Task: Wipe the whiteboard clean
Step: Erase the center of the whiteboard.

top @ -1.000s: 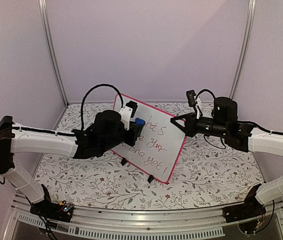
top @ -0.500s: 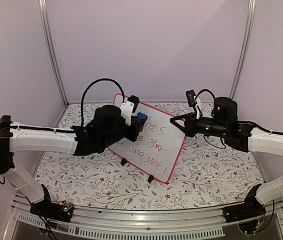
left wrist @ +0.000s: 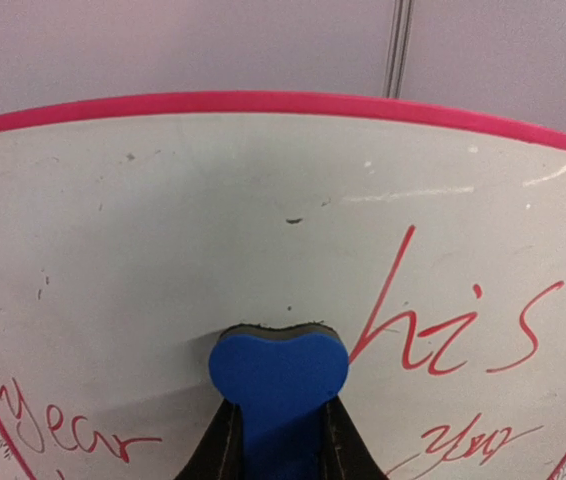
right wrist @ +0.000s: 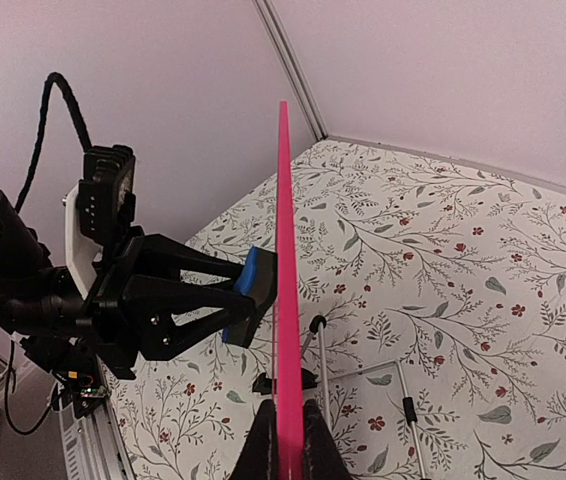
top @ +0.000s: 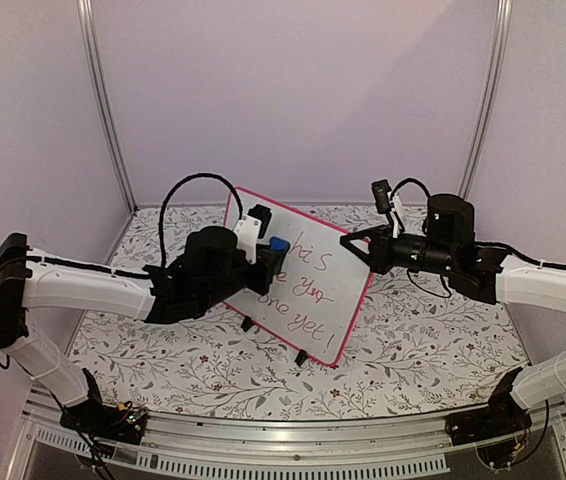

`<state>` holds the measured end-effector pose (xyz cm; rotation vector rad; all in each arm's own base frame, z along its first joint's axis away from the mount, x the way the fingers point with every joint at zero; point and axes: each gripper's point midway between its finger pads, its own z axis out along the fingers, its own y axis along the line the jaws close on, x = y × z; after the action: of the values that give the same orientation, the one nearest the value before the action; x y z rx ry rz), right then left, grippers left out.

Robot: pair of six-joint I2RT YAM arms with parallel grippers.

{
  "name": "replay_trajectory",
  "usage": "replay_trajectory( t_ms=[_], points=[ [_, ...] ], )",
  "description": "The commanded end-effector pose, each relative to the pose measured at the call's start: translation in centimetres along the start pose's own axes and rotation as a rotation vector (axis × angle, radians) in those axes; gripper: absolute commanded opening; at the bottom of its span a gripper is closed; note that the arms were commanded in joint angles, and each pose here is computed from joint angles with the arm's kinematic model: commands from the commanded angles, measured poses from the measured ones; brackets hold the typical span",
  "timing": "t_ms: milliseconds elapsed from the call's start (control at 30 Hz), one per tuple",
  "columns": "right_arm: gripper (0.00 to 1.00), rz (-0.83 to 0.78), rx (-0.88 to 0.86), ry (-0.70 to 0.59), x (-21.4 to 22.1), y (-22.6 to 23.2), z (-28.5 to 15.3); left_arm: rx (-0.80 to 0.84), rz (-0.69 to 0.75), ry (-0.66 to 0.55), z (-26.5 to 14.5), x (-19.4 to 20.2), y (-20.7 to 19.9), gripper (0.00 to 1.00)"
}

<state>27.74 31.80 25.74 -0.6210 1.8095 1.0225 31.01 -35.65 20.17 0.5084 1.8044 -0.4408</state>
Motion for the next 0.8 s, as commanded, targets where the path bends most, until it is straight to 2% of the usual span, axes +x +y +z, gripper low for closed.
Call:
replay_trajectory(
  t_ms=[0, 367, 767],
  points=[
    [0.0, -0.026, -0.123, 0.214, 6.1, 2.2, 0.3, -0.022, 0.017, 0.111, -0.1, 4.3, 0.7, 0.16],
    [0.0, -0.025, -0.121, 0.215, 6.1, 2.1, 0.3, -0.018, -0.005, 0.144, -0.7, 6.3, 1.0, 0.16],
    [0.0, -0.024, -0.123, 0.219, 6.3, 2.1, 0.4, 0.054, 0.055, 0.102, -0.7, 4.7, -1.8, 0.16]
  ],
)
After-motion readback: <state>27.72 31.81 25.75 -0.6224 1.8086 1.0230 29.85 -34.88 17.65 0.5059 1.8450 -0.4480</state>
